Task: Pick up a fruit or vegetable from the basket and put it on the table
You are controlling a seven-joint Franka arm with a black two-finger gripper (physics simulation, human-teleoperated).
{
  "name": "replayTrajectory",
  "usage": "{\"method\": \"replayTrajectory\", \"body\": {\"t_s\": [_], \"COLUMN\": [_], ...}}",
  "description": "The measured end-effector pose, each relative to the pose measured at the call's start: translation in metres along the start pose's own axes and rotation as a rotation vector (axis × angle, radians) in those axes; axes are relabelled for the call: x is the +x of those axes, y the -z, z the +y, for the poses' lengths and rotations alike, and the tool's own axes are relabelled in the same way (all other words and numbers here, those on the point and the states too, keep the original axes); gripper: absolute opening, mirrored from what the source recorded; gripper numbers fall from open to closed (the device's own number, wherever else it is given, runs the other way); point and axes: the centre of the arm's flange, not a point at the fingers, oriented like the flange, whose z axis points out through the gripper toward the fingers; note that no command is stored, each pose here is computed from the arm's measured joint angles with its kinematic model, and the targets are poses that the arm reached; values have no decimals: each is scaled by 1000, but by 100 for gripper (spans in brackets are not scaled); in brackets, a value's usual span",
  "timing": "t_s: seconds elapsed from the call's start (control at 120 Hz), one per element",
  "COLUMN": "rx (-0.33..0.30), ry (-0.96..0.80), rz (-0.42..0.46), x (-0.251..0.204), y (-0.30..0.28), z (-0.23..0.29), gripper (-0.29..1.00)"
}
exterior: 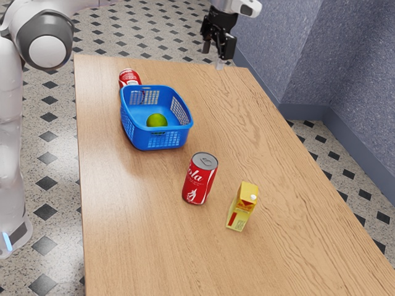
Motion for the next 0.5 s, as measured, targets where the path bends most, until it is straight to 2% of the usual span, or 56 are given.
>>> {"method": "replayTrajectory", "body": {"t_s": [0.217, 0.383, 0.5], "rx": [-3, -16, -11], "ry": [13, 4, 1], "rz": [6, 205, 206], "x": [0, -50, -52], "y": [1, 101, 103], "z": [-8, -8, -6], "gripper": [70, 70, 70]}}
